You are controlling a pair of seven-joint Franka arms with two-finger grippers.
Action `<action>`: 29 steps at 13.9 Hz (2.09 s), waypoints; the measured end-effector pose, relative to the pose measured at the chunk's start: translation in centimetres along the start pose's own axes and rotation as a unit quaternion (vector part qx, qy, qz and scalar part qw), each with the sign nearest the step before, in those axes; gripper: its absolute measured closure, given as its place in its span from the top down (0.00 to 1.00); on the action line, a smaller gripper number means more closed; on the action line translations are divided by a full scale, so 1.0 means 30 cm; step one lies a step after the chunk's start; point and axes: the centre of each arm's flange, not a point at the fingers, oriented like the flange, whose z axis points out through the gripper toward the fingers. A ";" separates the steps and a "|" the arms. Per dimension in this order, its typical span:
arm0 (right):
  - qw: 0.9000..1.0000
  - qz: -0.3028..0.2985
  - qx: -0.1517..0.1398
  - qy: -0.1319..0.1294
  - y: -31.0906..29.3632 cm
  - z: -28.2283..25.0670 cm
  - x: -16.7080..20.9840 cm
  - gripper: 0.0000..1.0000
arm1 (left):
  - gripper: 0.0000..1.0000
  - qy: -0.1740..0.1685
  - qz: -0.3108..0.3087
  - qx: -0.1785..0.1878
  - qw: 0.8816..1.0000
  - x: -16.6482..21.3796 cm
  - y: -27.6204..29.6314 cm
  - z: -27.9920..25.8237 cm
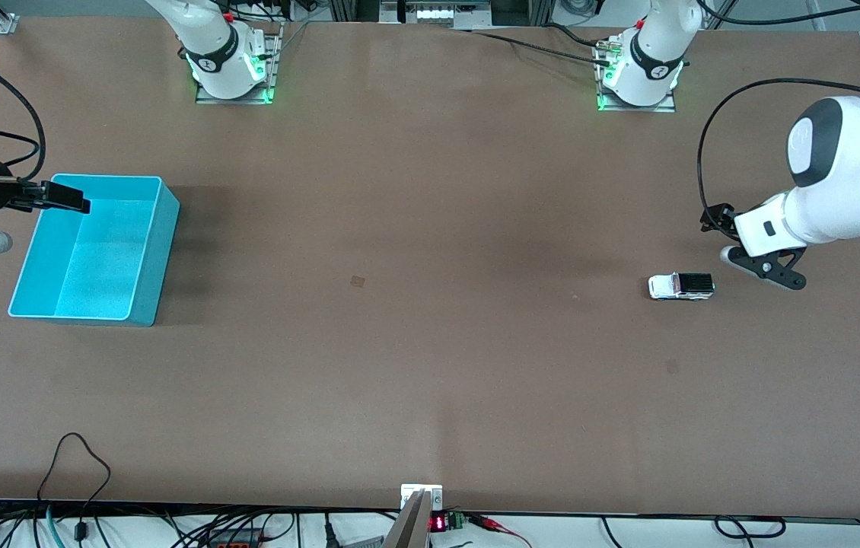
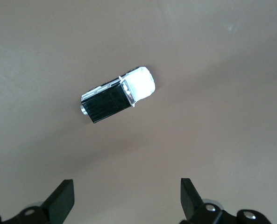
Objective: Wind and store white jeep toy
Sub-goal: 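Move the left gripper over the white toy jeep, then lower the left gripper and grasp the white jeep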
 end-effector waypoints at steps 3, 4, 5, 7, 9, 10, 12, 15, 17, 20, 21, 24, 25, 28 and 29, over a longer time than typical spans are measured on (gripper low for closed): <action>1.000 0.009 0.000 -0.008 0.000 0.005 -0.006 1.00 | 1.00 -0.003 0.047 -0.002 0.999 0.010 0.004 0.018; 1.000 0.010 0.000 -0.009 0.000 0.005 -0.007 1.00 | 1.00 -0.001 0.075 -0.001 0.997 0.018 0.004 0.027; 1.000 0.011 0.000 -0.010 0.000 0.005 -0.007 1.00 | 1.00 0.004 0.111 0.001 0.994 0.030 -0.001 0.043; 1.000 0.011 0.000 -0.010 0.000 0.006 -0.007 1.00 | 1.00 0.012 0.185 0.005 0.983 0.060 -0.022 0.100; 1.000 0.011 0.000 -0.010 0.000 0.006 -0.007 1.00 | 1.00 0.012 0.245 0.002 0.970 0.074 -0.070 0.179; 1.000 0.011 0.000 -0.010 0.000 0.006 -0.007 1.00 | 1.00 0.015 0.277 0.004 0.961 0.082 -0.094 0.219; 1.000 0.011 0.001 -0.013 0.000 0.008 -0.010 1.00 | 1.00 0.024 0.339 0.012 0.940 0.102 -0.117 0.279; 1.000 0.011 0.001 -0.018 0.001 0.010 -0.013 1.00 | 1.00 0.041 0.427 0.035 0.903 0.133 -0.088 0.320; 1.000 0.011 0.001 -0.020 0.001 0.011 -0.015 1.00 | 1.00 0.048 0.452 0.045 0.889 0.146 -0.064 0.333; 1.000 0.013 0.001 -0.025 0.000 0.014 -0.018 1.00 | 1.00 0.042 0.482 0.059 0.873 0.145 -0.058 0.380; 1.000 0.013 0.001 -0.025 0.000 0.014 -0.018 1.00 | 1.00 0.042 0.491 0.061 0.868 0.142 -0.057 0.398; 1.000 0.013 0.001 -0.026 0.000 0.015 -0.019 1.00 | 1.00 0.041 0.510 0.061 0.857 0.135 -0.061 0.419; 1.000 0.013 0.001 -0.026 0.000 0.015 -0.019 1.00 | 1.00 0.042 0.514 0.064 0.854 0.136 -0.062 0.417; 1.000 0.014 0.001 -0.027 0.000 0.015 -0.020 1.00 | 1.00 0.050 0.527 0.077 0.845 0.147 -0.067 0.428; 1.000 0.014 0.001 -0.028 0.000 0.016 -0.020 1.00 | 1.00 0.052 0.529 0.078 0.844 0.148 -0.073 0.438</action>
